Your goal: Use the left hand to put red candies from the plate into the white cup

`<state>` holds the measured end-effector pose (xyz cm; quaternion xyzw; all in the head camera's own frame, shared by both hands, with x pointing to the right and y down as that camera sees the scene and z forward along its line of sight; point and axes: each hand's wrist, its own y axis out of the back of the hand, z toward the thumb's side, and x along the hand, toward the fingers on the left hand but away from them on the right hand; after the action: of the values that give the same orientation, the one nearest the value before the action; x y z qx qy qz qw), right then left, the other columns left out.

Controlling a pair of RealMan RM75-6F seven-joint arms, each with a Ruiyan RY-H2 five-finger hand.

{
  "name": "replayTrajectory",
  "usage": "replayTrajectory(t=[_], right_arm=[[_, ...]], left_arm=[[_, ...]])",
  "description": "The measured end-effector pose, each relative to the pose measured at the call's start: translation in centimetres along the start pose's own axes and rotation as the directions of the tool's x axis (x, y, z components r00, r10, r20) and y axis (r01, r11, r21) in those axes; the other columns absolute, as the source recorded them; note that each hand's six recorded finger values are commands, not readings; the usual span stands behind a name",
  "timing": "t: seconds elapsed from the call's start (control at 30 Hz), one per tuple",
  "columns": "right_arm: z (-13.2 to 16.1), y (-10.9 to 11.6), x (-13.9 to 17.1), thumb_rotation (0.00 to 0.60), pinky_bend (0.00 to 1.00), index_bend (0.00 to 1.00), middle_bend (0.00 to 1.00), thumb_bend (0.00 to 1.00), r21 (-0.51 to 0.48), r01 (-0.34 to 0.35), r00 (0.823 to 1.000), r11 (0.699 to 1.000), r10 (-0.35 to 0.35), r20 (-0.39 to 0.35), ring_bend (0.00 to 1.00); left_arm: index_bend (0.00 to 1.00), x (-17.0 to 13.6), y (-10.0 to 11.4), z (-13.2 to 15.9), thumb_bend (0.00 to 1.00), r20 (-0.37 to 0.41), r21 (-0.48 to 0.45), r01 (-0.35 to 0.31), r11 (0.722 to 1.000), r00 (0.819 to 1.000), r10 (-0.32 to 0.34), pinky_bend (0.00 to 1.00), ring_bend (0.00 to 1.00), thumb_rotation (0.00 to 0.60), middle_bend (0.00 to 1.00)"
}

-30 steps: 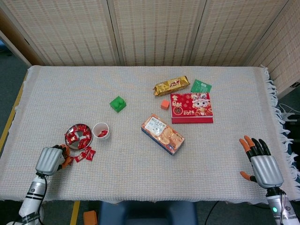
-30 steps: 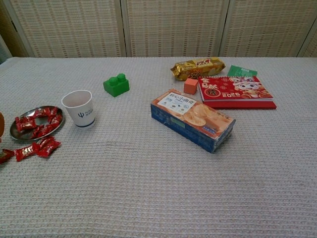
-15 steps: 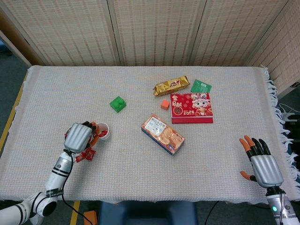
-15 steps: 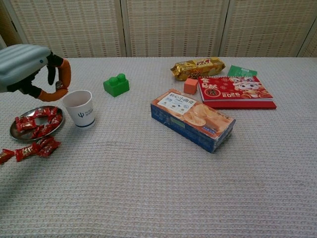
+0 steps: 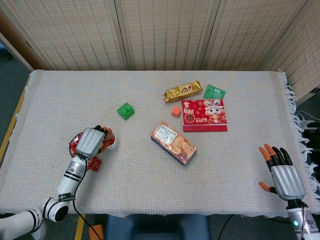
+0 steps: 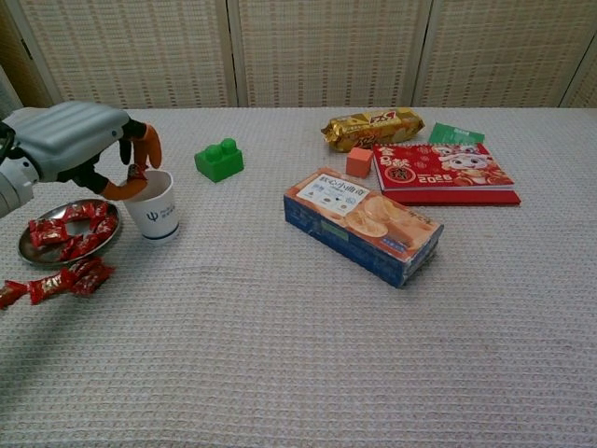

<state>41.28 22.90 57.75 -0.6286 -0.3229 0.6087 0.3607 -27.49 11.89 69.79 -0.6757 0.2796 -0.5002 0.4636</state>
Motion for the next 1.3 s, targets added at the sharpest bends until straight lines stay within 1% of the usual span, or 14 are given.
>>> replayTrajectory(t=[0.03,0.13,0.27,0.37,0.47,0.57,0.63,0.7,0.77,0.87,0.93,1.03,1.13,1.3], right_arm=[[0.1,0.0,0.0,0.6,0.0,0.0,0.0,0.02,0.001,-0.001,1.0,1.0,0.001,-0.002,0.0],[0.2,0.0,0.1,0.6,0.0,0.0,0.0,0.02,0.002,0.0,1.0,1.0,0.0,-0.007,0.0],[0.3,0.0,0.2,0.6,0.0,0.0,0.0,0.02,0.0,0.004,1.0,1.0,-0.004,-0.012,0.0],[0.3,0.1,0.4,0.6,0.0,0.0,0.0,0.02,-0.004,0.006,1.0,1.0,-0.006,-0.015,0.0],[0.2,0.2,0.4,0.6,0.0,0.0,0.0,0.02,-0.008,0.008,1.0,1.0,-0.008,-0.016,0.0],[0.2,0.3,0.5,0.6,0.0,0.0,0.0,0.02,-0.009,0.007,1.0,1.0,-0.008,-0.02,0.0],[0.3,0.2,0.5,0.6,0.0,0.0,0.0,0.02,-0.009,0.006,1.0,1.0,-0.007,-0.025,0.0],[0.5,0.2,0.6,0.6,0.0,0.0,0.0,0.02,-0.009,0.005,0.999,1.0,-0.006,-0.033,0.0],[0.7,0.2,0.6,0.6,0.0,0.0,0.0,0.02,-0.009,0.004,0.999,1.0,-0.004,-0.041,0.0],[1.0,-0.1,0.6,0.6,0.0,0.0,0.0,0.02,-0.005,-0.006,0.999,1.0,0.005,-0.053,0.0],[1.3,-0.2,0.6,0.6,0.0,0.0,0.0,0.02,-0.002,-0.011,0.998,1.0,0.01,-0.06,0.0],[1.4,-0.2,0.6,0.6,0.0,0.0,0.0,0.02,-0.003,-0.011,0.998,1.0,0.011,-0.064,0.0],[1.3,-0.2,0.6,0.6,0.0,0.0,0.0,0.02,-0.002,-0.013,0.998,1.0,0.013,-0.064,0.0],[1.3,-0.2,0.6,0.6,0.0,0.0,0.0,0.02,0.0,-0.014,0.998,1.0,0.014,-0.062,0.0]], left_arm=[[0.19,-0.1,-0.1,-0.1,0.4,0.001,0.006,0.004,1.0,1.0,-0.004,0.65,0.27,0.6,0.29],[0.12,-0.3,0.1,0.2,0.39,0.017,0.0,0.013,1.0,1.0,-0.013,0.62,0.23,0.6,0.24],[0.11,-0.6,0.2,1.1,0.39,0.043,-0.001,0.019,1.0,0.999,-0.019,0.57,0.2,0.6,0.21],[0.11,-0.9,0.6,1.4,0.39,0.05,-0.008,0.009,1.0,0.999,-0.008,0.57,0.2,0.6,0.2],[0.13,-2.2,1.2,1.3,0.39,0.055,-0.023,-0.014,1.0,0.998,0.015,0.63,0.2,0.6,0.2],[0.21,-4.3,1.5,0.8,0.38,0.053,-0.046,-0.042,0.998,0.998,0.045,0.75,0.26,0.6,0.27],[0.25,-6.4,1.4,0.2,0.38,0.052,-0.058,-0.058,0.997,0.997,0.061,0.77,0.28,0.6,0.3],[0.25,-8.7,0.5,-0.2,0.39,0.055,-0.07,-0.046,0.996,0.997,0.05,0.77,0.28,0.6,0.3],[0.24,-10.7,-0.7,-0.7,0.39,0.059,-0.072,-0.012,0.997,0.998,0.016,0.77,0.27,0.6,0.29],[0.18,-12.6,-2.3,-1.5,0.39,0.06,-0.034,0.033,0.999,0.998,-0.031,0.8,0.18,0.6,0.21],[0.16,-12.9,-2.9,-1.8,0.38,0.063,0.017,0.045,0.999,0.997,-0.046,0.82,0.16,0.6,0.18],[0.16,-12.9,-3.7,-1.7,0.38,0.078,0.105,0.051,0.993,0.995,-0.06,0.87,0.14,0.6,0.18],[0.16,-12.5,-4.4,-1.6,0.38,0.097,0.201,0.055,0.978,0.992,-0.076,0.87,0.12,0.6,0.17],[0.16,-11.6,-5.9,-1.3,0.38,0.131,0.297,0.085,0.951,0.983,-0.128,0.88,0.11,0.6,0.16]])
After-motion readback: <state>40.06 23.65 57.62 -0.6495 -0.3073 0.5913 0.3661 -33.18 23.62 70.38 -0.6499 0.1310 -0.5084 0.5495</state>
